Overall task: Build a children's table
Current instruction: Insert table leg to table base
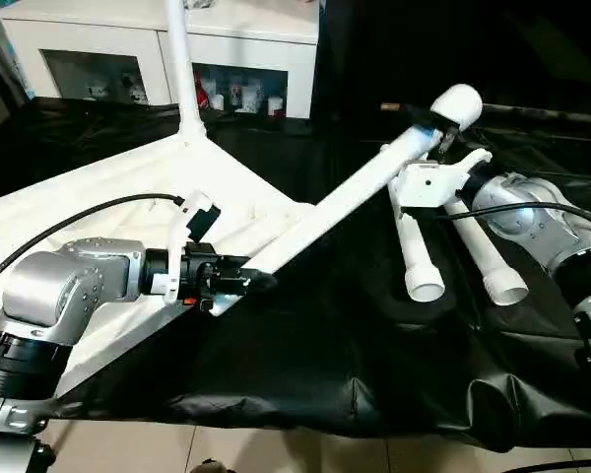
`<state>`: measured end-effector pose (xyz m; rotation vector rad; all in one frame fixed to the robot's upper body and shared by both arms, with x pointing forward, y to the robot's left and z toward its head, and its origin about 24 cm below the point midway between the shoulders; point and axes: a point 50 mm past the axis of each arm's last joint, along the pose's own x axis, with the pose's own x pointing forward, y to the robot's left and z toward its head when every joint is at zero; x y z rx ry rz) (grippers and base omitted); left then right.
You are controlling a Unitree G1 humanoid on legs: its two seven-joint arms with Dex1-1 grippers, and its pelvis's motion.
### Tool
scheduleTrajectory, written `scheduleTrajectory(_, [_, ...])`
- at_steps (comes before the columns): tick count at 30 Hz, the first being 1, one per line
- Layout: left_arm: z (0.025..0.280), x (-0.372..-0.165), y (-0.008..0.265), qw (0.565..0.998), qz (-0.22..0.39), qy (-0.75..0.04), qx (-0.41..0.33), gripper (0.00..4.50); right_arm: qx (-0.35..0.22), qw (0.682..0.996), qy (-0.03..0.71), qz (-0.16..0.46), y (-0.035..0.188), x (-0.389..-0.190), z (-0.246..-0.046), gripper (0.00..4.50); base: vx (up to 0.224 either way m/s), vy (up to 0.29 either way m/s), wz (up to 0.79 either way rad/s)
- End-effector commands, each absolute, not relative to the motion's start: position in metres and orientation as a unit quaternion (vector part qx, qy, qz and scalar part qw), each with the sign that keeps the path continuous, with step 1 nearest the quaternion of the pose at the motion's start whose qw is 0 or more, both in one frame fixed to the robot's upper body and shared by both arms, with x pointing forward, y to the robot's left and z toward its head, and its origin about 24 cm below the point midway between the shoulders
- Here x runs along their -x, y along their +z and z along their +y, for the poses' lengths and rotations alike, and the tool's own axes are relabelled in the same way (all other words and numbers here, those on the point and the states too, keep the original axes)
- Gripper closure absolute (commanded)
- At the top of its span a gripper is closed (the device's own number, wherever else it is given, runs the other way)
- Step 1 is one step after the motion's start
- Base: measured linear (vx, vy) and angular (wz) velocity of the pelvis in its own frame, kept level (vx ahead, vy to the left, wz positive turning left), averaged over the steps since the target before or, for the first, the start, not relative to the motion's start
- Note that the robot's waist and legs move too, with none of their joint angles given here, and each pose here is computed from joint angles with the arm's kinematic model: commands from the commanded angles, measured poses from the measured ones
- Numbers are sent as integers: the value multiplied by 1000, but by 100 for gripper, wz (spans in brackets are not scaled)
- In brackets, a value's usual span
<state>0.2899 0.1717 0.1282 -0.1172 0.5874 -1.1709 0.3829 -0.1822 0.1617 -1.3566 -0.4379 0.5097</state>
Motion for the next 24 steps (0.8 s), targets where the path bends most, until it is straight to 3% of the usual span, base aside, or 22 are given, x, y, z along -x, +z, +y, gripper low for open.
scheduleTrajectory(1, [169,-293,157,791,205,-575,40,304,613,734,245,-160,147,-381,-191,134,0,0,0])
scheduleTrajectory(13, [177,-297,169,803,172,-569,27,305,596,746,255,-154,143,-380,-190,166,0,0,0])
scheduleTrajectory(16, [182,-304,177,819,148,-552,51,232,588,755,253,-146,140,-380,-193,168,0,0,0])
scheduleTrajectory(18, [190,-312,191,830,98,-538,107,220,585,758,252,-142,139,-379,-194,174,0,0,0])
scheduleTrajectory(19, [198,-319,205,836,36,-523,165,206,579,764,248,-140,138,-379,-196,183,0,0,0])
scheduleTrajectory(22, [217,-332,225,841,-70,-471,257,186,565,779,237,-130,138,-380,-200,212,0,0,0])
scheduleTrajectory(24, [226,-336,231,839,-103,-447,293,186,558,787,231,-125,137,-380,-202,218,0,0,0])
